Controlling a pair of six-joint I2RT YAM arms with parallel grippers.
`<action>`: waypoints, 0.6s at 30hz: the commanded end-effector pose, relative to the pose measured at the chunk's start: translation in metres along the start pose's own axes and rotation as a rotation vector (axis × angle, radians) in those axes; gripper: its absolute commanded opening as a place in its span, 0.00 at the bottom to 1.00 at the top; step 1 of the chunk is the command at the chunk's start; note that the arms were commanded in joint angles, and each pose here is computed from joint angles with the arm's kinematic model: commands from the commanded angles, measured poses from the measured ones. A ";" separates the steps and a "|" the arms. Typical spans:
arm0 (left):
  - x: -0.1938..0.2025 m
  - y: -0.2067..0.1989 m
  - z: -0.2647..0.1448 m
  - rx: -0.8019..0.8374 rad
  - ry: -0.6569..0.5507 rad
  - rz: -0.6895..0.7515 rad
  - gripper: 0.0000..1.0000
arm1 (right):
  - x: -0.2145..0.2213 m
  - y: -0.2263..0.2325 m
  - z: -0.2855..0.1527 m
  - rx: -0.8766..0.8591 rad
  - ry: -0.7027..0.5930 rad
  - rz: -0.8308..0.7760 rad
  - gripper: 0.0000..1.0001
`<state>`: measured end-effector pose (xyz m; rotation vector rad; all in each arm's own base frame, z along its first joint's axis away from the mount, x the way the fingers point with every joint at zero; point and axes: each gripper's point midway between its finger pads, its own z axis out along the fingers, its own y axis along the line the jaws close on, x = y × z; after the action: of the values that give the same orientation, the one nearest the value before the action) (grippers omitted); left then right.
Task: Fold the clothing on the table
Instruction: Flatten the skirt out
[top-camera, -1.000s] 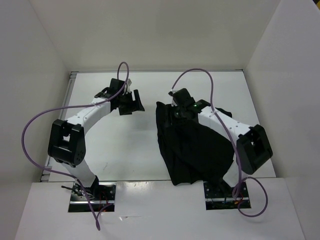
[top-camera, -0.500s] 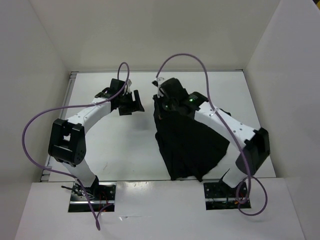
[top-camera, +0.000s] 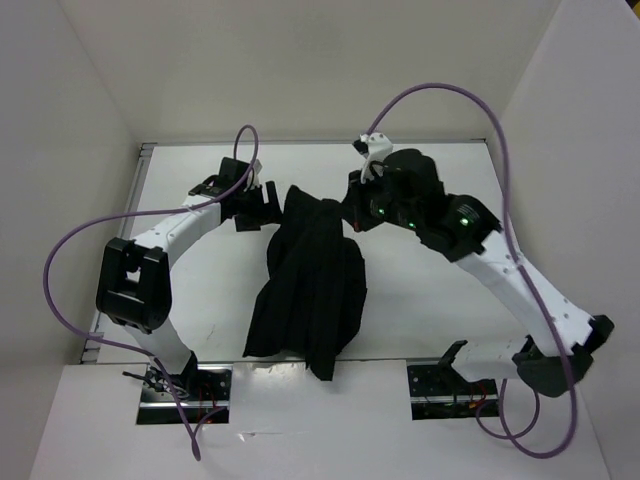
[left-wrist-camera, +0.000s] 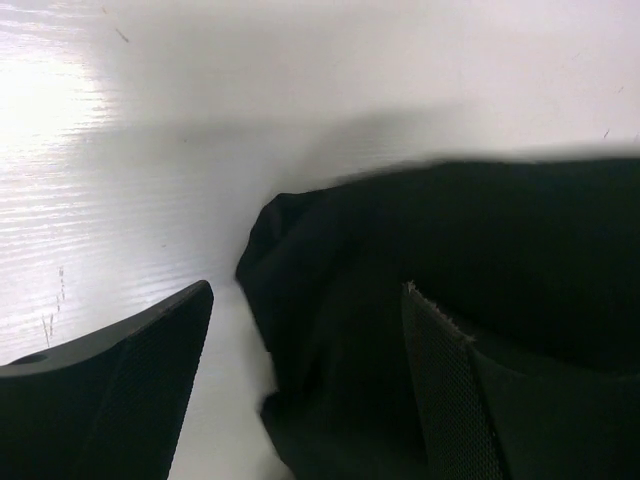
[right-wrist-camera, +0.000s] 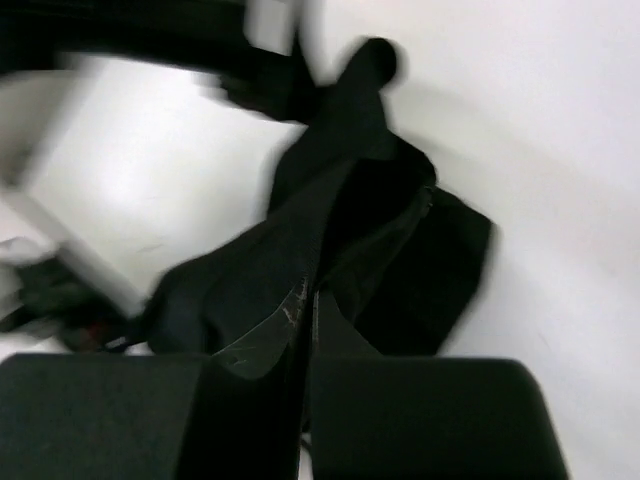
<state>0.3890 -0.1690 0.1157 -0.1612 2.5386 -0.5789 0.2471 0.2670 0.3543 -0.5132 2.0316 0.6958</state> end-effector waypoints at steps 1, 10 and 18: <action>-0.008 -0.002 -0.018 0.008 -0.053 0.006 0.83 | 0.075 -0.106 0.054 0.403 0.230 0.070 0.00; 0.001 0.006 -0.028 -0.007 -0.061 -0.002 0.83 | 0.126 -0.250 0.028 1.187 0.329 0.185 0.54; -0.041 -0.035 -0.028 0.151 -0.132 0.065 0.83 | 0.095 -0.210 0.045 0.890 0.226 0.280 0.75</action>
<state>0.3761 -0.1642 0.1315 -0.1574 2.5045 -0.6190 0.3435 0.1124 0.1520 0.1762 2.4941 -0.3459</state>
